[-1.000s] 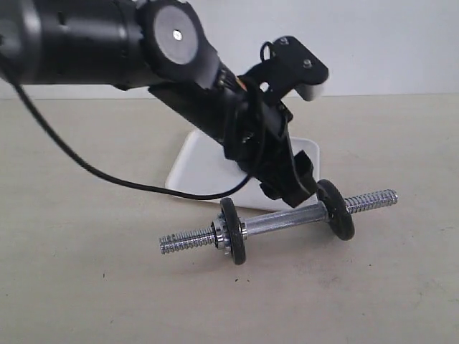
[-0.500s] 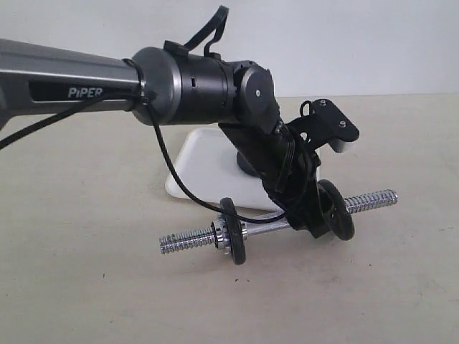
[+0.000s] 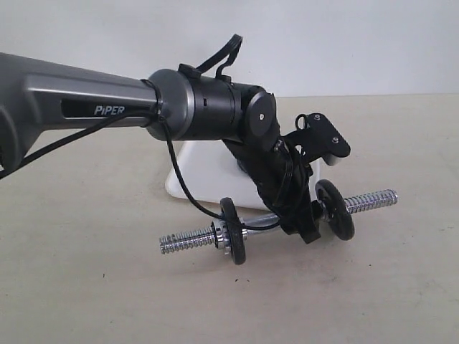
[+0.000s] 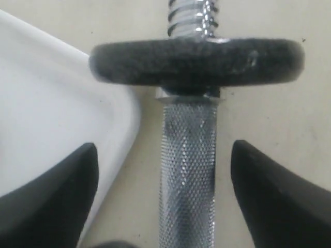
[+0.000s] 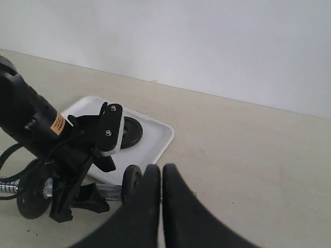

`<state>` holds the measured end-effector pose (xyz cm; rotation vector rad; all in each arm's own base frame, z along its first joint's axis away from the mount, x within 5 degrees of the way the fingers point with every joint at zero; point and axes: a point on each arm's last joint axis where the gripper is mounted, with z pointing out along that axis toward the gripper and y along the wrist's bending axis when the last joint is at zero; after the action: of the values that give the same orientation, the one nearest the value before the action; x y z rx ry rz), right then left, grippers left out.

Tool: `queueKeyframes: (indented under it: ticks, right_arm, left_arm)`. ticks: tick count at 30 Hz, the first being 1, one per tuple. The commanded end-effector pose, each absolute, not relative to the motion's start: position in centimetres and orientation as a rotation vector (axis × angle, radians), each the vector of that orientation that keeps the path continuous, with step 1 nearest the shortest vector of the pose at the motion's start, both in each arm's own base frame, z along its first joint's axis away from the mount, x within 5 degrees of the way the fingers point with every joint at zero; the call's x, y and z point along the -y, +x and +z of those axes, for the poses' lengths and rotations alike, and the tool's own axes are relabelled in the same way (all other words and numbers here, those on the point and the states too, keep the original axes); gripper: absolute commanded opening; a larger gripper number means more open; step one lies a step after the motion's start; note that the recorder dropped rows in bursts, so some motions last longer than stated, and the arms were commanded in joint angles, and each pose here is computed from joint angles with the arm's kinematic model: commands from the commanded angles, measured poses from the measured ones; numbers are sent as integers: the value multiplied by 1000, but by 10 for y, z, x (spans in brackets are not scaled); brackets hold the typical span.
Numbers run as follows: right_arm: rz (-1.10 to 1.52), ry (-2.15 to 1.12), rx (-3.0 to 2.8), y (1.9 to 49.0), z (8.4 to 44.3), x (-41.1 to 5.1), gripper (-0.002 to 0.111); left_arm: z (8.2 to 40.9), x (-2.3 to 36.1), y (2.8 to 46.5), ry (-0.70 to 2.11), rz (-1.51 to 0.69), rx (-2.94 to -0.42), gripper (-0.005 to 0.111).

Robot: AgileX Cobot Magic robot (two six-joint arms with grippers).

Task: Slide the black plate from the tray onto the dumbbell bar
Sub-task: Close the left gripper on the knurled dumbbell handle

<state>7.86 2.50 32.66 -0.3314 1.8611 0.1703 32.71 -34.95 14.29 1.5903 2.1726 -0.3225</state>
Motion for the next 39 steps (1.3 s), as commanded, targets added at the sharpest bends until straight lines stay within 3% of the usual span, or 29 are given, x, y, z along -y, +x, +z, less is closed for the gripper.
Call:
queueKeyframes:
  ticks: [1,12,22,39]
  right_arm:
    - [165,-333,-1852,79,329,-25,0]
    - [161,-333,-1851,79,328,-25,0]
    - [153,-327,-1882,84,309,-24,0]
    - [151,-323,-1870,84,310,-24,0]
  left_arm:
    - [146,355,328,1520,-360,-2161,67]
    - [113,355,325,1542,-392,-2260,67]
    - [114,358,328,1502,-400,-2242,67]
    - [116,360,331,1442,-416,-2221,67]
